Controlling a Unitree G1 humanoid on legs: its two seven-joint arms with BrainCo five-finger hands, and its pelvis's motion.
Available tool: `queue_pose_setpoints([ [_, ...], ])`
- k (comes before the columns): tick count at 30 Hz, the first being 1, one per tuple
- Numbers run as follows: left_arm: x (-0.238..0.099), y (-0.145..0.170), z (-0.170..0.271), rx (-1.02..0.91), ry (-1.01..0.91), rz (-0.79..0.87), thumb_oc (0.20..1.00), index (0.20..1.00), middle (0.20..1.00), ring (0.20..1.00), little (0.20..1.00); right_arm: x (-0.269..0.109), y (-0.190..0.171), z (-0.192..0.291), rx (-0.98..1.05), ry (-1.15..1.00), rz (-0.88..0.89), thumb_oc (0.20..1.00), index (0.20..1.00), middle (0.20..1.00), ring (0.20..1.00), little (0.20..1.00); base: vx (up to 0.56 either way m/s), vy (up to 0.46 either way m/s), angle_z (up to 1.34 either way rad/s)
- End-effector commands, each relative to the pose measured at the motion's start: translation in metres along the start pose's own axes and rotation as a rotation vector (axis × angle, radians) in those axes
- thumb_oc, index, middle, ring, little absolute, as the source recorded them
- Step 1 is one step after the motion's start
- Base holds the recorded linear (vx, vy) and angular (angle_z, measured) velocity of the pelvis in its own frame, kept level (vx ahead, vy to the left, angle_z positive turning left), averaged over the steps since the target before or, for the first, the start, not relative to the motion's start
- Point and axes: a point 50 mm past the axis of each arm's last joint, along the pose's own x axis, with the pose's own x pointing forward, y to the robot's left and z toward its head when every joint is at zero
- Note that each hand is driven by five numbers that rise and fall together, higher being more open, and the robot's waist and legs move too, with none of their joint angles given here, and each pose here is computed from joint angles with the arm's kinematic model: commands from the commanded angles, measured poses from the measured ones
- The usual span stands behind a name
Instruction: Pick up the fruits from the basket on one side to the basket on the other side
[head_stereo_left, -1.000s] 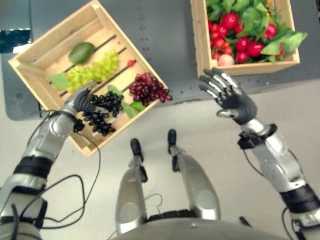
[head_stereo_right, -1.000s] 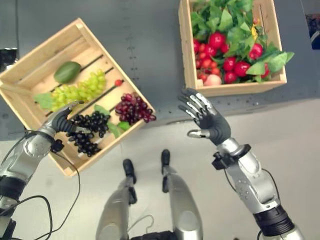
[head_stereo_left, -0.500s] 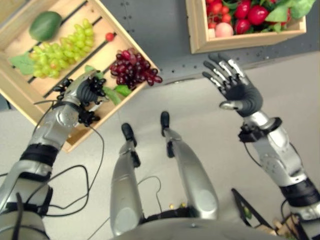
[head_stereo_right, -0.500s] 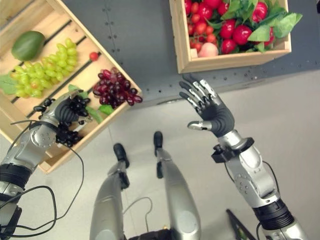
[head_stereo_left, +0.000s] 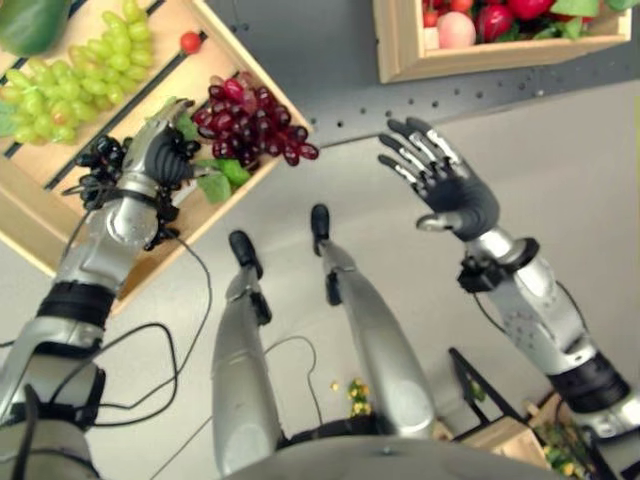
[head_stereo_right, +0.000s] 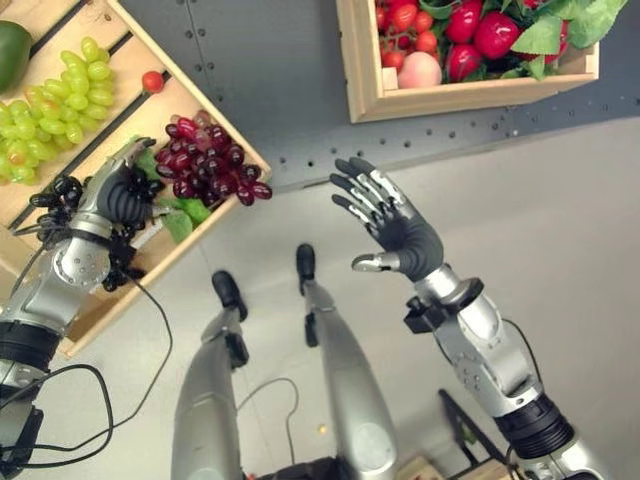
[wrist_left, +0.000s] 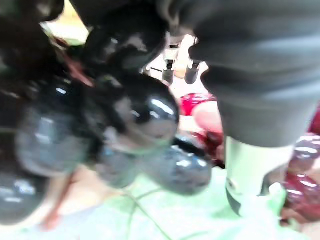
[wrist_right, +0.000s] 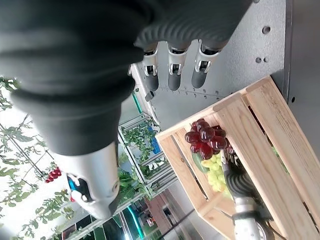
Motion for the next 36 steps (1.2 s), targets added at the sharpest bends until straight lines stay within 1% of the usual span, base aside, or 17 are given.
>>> queue_pose_setpoints([
  [1,-0.002,0.003,0.015,-0.028,-0.104,0.035,1.000,1.000,1.000,1.000,1.000,0.004,0.024,0.023,0.003,-0.146,0.112,1.000,1.000,1.000,1.000,1.000,0.09,-0.007,0.03],
  [3,-0.002,0.002,0.019,-0.020,-0.126,0.043,1.000,1.000,1.000,1.000,1.000,0.004,0.025,0.022,0.004,-0.143,0.121,1.000,1.000,1.000,1.000,1.000,0.01,-0.009,0.02],
  [4,-0.005,-0.005,0.019,-0.031,-0.130,0.038,1.000,1.000,1.000,1.000,1.000,0.003,0.026,0.019,0.016,-0.134,0.122,1.000,1.000,1.000,1.000,1.000,-0.06,-0.023,0.03],
  [7,-0.003,-0.006,0.023,-0.042,-0.153,0.045,1.000,1.000,1.000,1.000,1.000,0.005,0.026,0.020,0.007,-0.140,0.128,1.000,1.000,1.000,1.000,1.000,0.01,-0.011,0.04],
  [8,-0.006,-0.012,0.025,-0.036,-0.167,0.023,1.000,1.000,1.000,1.000,1.000,0.004,0.028,0.018,0.018,-0.131,0.132,1.000,1.000,1.000,1.000,1.000,0.00,0.000,0.00],
  [9,-0.004,-0.011,0.026,-0.034,-0.172,0.029,1.000,1.000,1.000,1.000,1.000,0.005,0.027,0.020,0.012,-0.137,0.135,1.000,1.000,1.000,1.000,1.000,0.00,0.000,0.00],
  [21,0.000,-0.032,0.049,0.069,-0.305,-0.045,1.000,1.000,1.000,1.000,1.000,0.008,0.029,0.018,0.027,-0.136,0.147,1.000,1.000,1.000,1.000,1.000,-0.01,-0.001,0.00],
  [27,0.006,-0.044,0.062,0.049,-0.349,-0.047,1.000,1.000,1.000,1.000,1.000,0.010,0.030,0.015,0.040,-0.128,0.151,1.000,1.000,1.000,1.000,1.000,0.00,0.000,0.00],
  [28,0.006,-0.044,0.062,0.049,-0.349,-0.047,0.956,0.956,0.956,0.956,0.956,0.010,0.030,0.015,0.040,-0.128,0.151,1.000,1.000,1.000,1.000,1.000,0.00,0.000,0.00],
  [29,0.007,-0.048,0.066,0.037,-0.360,-0.049,0.561,0.561,0.561,0.561,0.561,0.011,0.032,0.014,0.042,-0.128,0.154,1.000,1.000,1.000,1.000,1.000,0.00,0.000,0.00],
  [30,0.007,-0.048,0.066,0.037,-0.360,-0.049,0.457,0.457,0.457,0.457,0.457,0.011,0.032,0.014,0.042,-0.128,0.154,1.000,1.000,1.000,1.000,1.000,0.00,0.000,0.00],
  [31,0.009,-0.051,0.070,0.024,-0.368,-0.051,0.200,0.200,0.200,0.200,0.200,0.011,0.032,0.012,0.051,-0.125,0.153,1.000,1.000,1.000,1.000,1.000,0.00,0.000,0.00],
  [36,0.009,-0.057,0.072,0.005,-0.369,-0.065,0.200,0.200,0.200,0.200,0.200,0.011,0.033,0.009,0.066,-0.114,0.149,1.000,1.000,1.000,1.000,1.000,0.00,0.000,0.00],
])
